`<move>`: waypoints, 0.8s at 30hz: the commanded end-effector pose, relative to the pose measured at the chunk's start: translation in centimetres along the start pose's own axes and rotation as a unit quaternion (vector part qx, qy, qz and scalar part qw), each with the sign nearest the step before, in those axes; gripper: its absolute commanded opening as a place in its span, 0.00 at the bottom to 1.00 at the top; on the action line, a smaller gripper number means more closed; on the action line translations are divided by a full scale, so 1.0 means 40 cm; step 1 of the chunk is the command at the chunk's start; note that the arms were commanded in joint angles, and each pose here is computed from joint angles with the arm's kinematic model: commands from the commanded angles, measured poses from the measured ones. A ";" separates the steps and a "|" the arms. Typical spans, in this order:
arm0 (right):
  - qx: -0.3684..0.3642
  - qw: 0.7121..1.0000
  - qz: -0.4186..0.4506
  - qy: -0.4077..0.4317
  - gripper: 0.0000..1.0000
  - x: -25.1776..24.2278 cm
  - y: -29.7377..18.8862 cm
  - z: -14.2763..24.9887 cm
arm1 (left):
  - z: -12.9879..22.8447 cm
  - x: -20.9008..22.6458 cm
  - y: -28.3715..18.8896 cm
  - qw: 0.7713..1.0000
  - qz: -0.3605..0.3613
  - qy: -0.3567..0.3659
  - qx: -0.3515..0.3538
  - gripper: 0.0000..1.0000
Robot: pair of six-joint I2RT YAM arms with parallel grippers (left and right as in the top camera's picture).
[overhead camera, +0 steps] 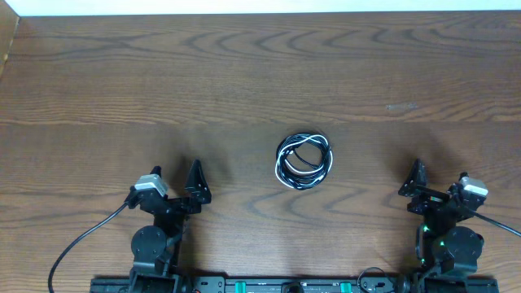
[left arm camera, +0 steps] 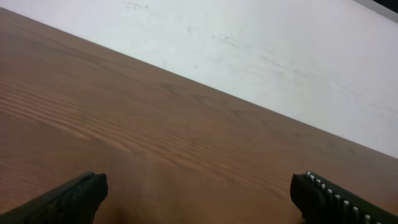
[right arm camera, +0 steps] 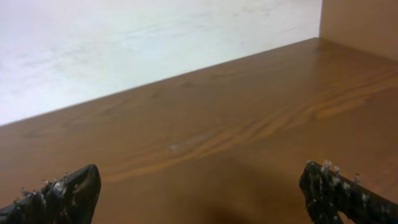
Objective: Untangle cables
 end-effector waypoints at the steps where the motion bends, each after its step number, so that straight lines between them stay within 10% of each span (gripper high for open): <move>1: -0.001 0.998 -0.055 0.021 0.99 0.027 -0.001 -0.002 | 0.038 -0.005 0.000 0.999 0.026 0.011 0.047 1.00; 15: 0.012 0.981 -0.192 0.019 0.99 0.123 -0.004 -0.219 | -0.142 -0.182 0.043 0.970 0.064 0.044 0.228 1.00; 24: 0.305 0.897 -0.314 0.068 0.99 0.223 0.074 -0.316 | -0.247 -0.268 0.103 0.929 0.018 0.003 0.369 1.00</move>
Point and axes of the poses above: each gripper's point midway between its finger pads, its own y axis out along the fingers, its own x axis along the line the jaws close on, z = x × y, the point moved 7 cm from there along -y, back along the fingers, and after that the axes turned 7 degrees about -y, right-handed, at the moved point
